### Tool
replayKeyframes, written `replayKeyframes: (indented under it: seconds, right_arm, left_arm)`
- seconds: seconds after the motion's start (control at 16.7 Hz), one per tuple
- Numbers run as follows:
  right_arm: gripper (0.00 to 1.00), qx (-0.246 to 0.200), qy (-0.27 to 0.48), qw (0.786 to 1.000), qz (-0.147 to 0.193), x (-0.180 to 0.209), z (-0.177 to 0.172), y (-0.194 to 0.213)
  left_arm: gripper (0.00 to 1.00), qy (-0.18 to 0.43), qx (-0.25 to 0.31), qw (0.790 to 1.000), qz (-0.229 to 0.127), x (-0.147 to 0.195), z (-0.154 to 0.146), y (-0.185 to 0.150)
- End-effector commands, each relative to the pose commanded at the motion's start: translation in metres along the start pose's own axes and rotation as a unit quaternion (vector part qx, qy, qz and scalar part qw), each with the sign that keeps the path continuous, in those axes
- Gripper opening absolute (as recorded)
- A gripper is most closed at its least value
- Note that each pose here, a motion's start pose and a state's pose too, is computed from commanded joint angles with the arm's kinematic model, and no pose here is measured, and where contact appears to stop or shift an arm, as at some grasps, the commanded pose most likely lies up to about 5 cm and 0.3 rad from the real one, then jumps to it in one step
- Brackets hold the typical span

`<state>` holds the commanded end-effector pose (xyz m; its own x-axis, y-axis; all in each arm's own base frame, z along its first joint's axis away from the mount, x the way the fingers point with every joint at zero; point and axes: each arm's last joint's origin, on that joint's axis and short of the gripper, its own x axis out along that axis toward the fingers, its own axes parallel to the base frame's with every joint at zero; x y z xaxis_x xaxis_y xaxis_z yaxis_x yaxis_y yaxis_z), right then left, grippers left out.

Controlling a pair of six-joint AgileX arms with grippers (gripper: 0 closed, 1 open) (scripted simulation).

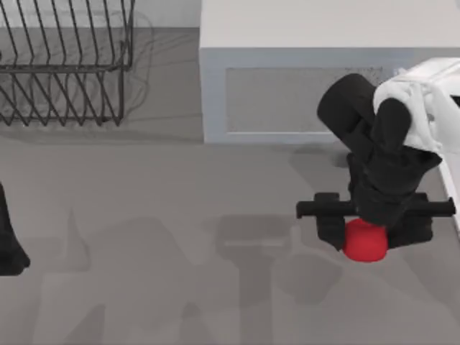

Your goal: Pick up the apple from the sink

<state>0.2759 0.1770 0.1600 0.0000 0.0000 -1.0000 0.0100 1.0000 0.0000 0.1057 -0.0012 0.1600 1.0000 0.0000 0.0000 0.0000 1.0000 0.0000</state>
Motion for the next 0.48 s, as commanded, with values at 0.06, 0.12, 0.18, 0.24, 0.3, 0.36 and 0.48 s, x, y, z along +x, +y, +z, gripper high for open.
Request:
replayKeyframes:
  seconds: [0.06, 0.12, 0.18, 0.24, 0.3, 0.36, 0.48]
  right_arm:
    - [0.30, 0.000, 0.000, 1.000, 0.000, 0.0000, 0.0000, 0.0000]
    - [0.38, 0.000, 0.000, 1.000, 0.000, 0.0000, 0.0000, 0.0000]
    - [0.45, 0.000, 0.000, 1.000, 0.000, 0.0000, 0.0000, 0.0000]
    - [0.53, 0.000, 0.000, 1.000, 0.000, 0.0000, 0.0000, 0.0000]
    - [0.60, 0.000, 0.000, 1.000, 0.000, 0.0000, 0.0000, 0.0000]
    - [0.68, 0.000, 0.000, 1.000, 0.000, 0.0000, 0.0000, 0.0000]
    - [0.83, 0.000, 0.000, 1.000, 0.000, 0.0000, 0.0000, 0.0000]
  left_arm:
    - [1.00, 0.000, 0.000, 1.000, 0.000, 0.0000, 0.0000, 0.0000]
    - [1.00, 0.000, 0.000, 1.000, 0.000, 0.0000, 0.0000, 0.0000]
    - [1.00, 0.000, 0.000, 1.000, 0.000, 0.0000, 0.0000, 0.0000]
    - [1.00, 0.000, 0.000, 1.000, 0.000, 0.0000, 0.0000, 0.0000]
    - [1.00, 0.000, 0.000, 1.000, 0.000, 0.0000, 0.0000, 0.0000]
    - [1.00, 0.000, 0.000, 1.000, 0.000, 0.0000, 0.0000, 0.0000]
    - [1.00, 0.000, 0.000, 1.000, 0.000, 0.0000, 0.0000, 0.0000]
